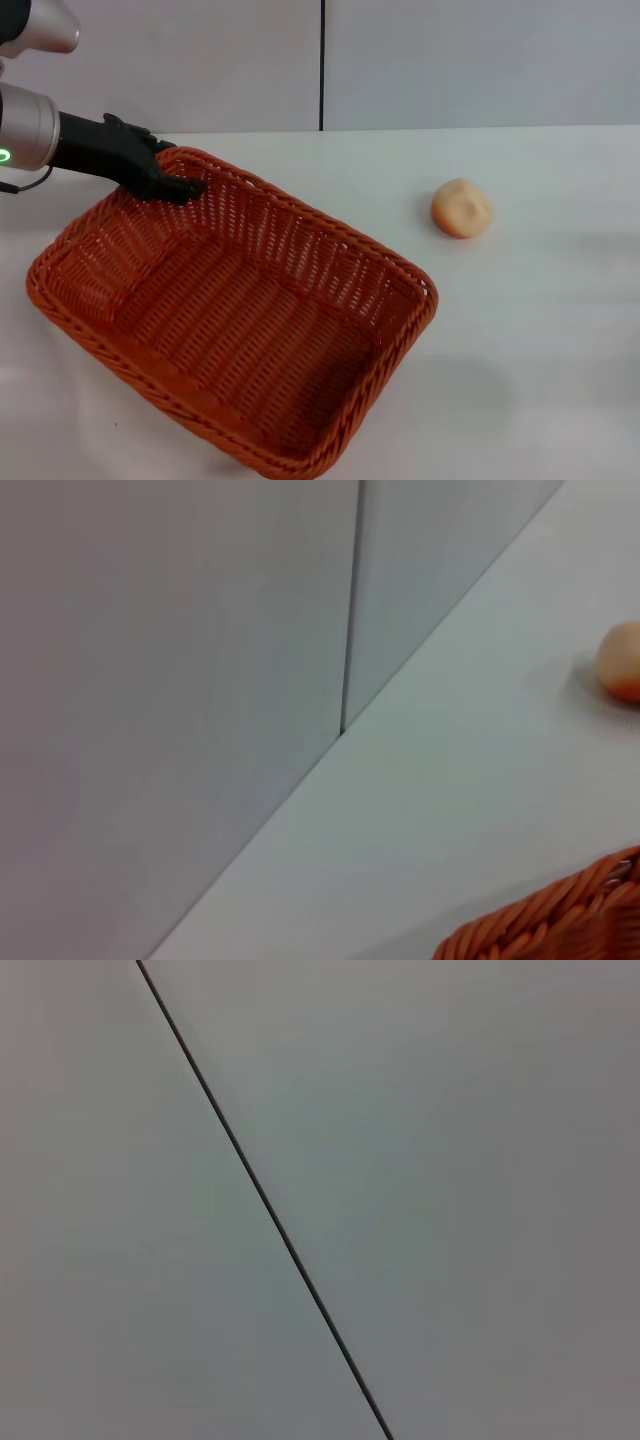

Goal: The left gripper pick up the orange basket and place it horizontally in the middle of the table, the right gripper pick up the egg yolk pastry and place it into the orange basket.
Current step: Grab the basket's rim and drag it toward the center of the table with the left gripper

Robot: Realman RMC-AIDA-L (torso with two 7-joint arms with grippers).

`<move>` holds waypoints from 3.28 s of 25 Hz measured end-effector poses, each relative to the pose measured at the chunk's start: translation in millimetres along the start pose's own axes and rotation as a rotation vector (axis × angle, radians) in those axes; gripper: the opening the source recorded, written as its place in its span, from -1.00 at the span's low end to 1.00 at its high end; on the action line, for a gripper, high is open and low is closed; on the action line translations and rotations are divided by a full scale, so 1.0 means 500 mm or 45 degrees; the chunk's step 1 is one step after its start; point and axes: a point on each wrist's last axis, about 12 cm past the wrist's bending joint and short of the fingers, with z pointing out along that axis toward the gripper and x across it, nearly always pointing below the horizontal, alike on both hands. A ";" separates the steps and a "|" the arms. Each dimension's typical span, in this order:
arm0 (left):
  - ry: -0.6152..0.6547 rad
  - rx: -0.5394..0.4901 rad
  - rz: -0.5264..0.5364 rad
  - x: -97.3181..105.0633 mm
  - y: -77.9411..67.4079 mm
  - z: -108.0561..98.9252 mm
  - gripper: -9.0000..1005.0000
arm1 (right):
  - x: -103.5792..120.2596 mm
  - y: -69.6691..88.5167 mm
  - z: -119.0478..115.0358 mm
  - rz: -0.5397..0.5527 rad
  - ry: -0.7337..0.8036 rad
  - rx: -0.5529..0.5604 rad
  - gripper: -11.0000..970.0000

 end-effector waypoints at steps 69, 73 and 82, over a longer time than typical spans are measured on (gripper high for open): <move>-0.190 0.027 -0.871 0.087 -0.044 -0.107 -0.56 | 0.011 0.002 0.033 0.001 0.053 0.016 -0.01; -0.234 0.060 -0.891 0.101 -0.058 -0.122 -0.58 | 0.009 0.003 0.039 -0.006 0.048 0.005 -0.01; -0.265 0.100 -0.941 0.128 -0.076 -0.131 -0.58 | 0.009 0.008 0.046 -0.005 0.047 -0.010 -0.02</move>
